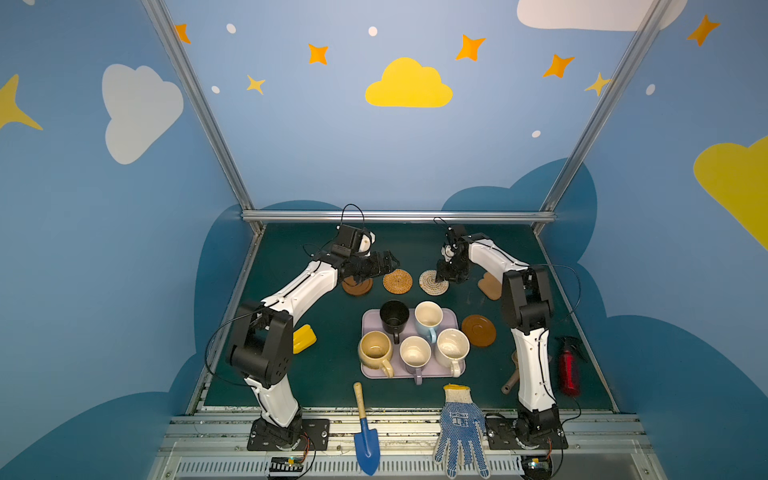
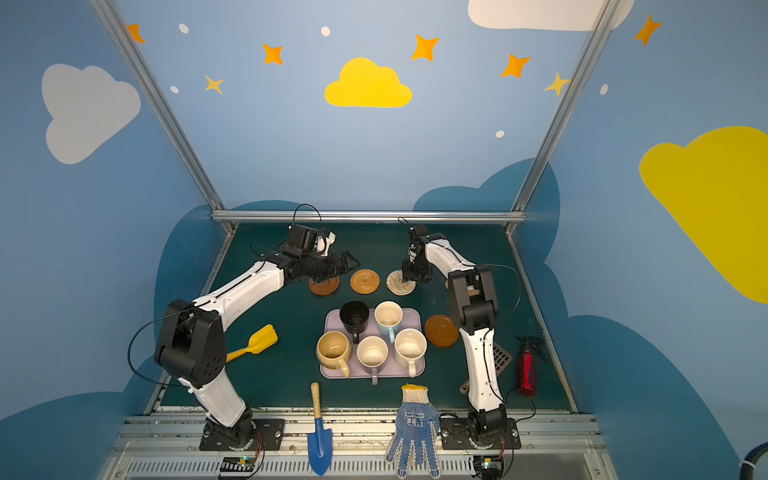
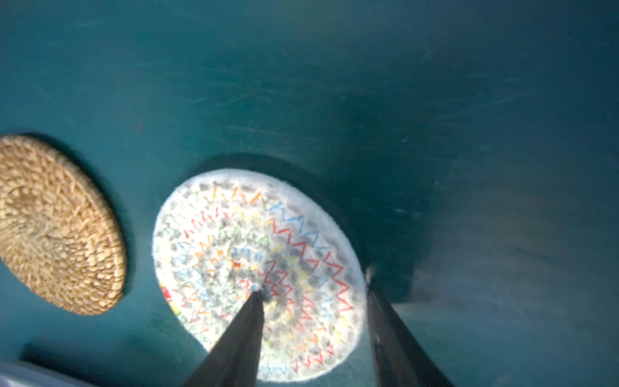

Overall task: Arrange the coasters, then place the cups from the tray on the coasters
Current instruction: 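Slide the rope coaster with right gripper toward the rattan coaster, then release the rope coaster and move right gripper to the ringed brown coaster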

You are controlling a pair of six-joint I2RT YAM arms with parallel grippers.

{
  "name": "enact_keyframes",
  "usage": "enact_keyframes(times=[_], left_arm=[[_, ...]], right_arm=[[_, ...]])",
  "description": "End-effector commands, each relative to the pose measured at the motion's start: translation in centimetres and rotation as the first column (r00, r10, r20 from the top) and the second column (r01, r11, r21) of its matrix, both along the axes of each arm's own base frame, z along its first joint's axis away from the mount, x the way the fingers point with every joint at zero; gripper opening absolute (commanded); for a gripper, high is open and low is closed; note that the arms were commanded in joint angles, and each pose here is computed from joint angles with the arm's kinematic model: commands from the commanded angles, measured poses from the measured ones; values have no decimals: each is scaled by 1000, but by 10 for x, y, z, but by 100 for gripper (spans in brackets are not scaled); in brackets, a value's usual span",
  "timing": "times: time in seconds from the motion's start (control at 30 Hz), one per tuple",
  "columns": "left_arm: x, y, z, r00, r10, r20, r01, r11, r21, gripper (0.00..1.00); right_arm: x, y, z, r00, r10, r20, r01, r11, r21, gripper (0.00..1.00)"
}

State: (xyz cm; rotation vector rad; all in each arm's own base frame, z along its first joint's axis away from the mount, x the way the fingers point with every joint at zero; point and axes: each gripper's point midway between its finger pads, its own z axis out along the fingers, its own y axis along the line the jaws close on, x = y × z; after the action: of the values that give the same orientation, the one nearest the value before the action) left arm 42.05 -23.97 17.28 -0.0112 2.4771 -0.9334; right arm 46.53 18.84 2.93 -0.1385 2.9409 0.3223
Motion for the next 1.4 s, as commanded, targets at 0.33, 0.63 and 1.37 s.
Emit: enact_keyframes(times=[0.33,0.63,1.37], left_arm=[[-15,-4,53,990,-67,121,52,990,129,100],[-56,-43,102,929,-273,250,241,958,153,100],[-84,-63,106,901,-390,192,347,911,223,100]], right_arm=[[-23,-28,103,981,-60,186,60,998,6,75],[-85,-76,170,909,-115,400,133,991,-18,83],[-61,-139,115,912,-338,231,315,940,132,94]])
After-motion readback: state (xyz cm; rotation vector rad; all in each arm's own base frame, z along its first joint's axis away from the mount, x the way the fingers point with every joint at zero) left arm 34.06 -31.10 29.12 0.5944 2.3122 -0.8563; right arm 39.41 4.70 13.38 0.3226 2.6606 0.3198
